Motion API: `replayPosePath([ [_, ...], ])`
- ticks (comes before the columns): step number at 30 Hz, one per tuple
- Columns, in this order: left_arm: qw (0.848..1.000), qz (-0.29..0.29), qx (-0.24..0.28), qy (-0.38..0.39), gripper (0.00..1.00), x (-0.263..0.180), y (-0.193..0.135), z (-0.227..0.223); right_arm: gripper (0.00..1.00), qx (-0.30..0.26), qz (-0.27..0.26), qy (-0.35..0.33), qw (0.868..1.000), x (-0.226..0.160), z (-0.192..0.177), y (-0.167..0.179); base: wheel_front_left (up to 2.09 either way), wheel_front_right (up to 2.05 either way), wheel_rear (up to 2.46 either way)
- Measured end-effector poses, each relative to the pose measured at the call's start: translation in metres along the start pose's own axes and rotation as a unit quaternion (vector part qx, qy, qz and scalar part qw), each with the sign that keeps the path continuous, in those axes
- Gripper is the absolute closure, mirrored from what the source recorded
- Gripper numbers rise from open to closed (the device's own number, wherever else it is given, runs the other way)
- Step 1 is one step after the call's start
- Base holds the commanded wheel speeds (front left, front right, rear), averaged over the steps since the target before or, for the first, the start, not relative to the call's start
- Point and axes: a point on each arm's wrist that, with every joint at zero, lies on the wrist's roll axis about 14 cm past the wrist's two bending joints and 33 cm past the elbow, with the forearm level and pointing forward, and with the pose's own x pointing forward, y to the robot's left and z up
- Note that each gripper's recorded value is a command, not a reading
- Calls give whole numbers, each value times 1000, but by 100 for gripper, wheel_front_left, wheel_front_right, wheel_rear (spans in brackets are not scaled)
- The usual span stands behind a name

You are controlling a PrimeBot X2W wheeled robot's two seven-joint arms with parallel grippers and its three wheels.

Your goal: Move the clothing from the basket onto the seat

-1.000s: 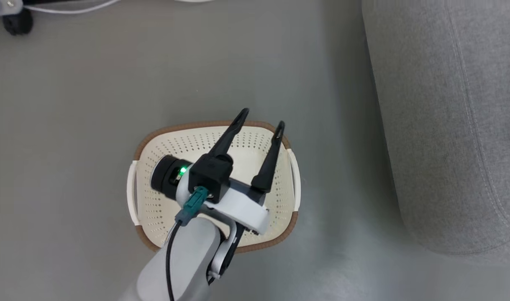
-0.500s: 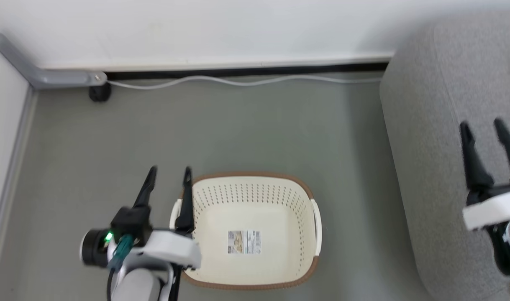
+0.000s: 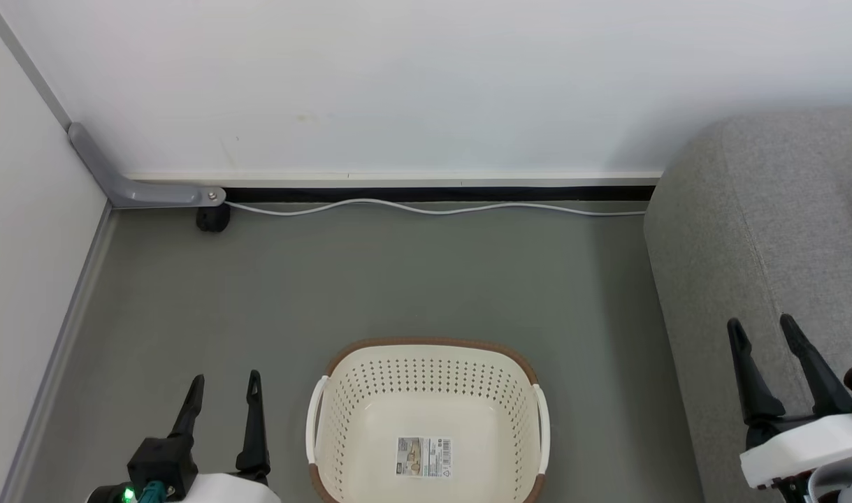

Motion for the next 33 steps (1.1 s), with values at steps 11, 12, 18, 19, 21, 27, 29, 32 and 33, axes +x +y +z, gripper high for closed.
replayPosePath([
  [11,1000,4,-21,-11,0,-15,5,6,0,-5,-16,3,1000,-13,-4,0,0,0,0],
  [12,1000,4,-21,-11,0,-15,5,6,0,-7,-15,5,1000,-14,-6,0,0,0,0],
  [18,999,-9,-31,-13,0,-14,0,7,0,-8,-19,9,1000,-15,-9,-2,0,0,0],
  [19,999,-11,-35,-14,100,-14,-2,8,100,-7,-20,10,1000,-15,-10,-2,0,0,0],
  [21,999,-10,-36,0,100,-16,-2,0,100,-1,-22,24,999,-18,-20,0,0,0,0],
  [27,998,0,-49,39,100,-25,-1,-24,100,33,-31,67,997,-34,-51,9,0,0,0],
  [29,997,1,-60,40,100,-24,0,-24,100,43,-36,63,996,-34,-49,7,0,0,0],
  [32,996,4,-73,44,100,-24,1,-24,100,55,-42,64,996,-34,-49,5,0,0,0],
  [33,996,4,-80,47,100,-24,0,-25,100,60,-44,64,995,-34,-49,5,0,0,0],
])
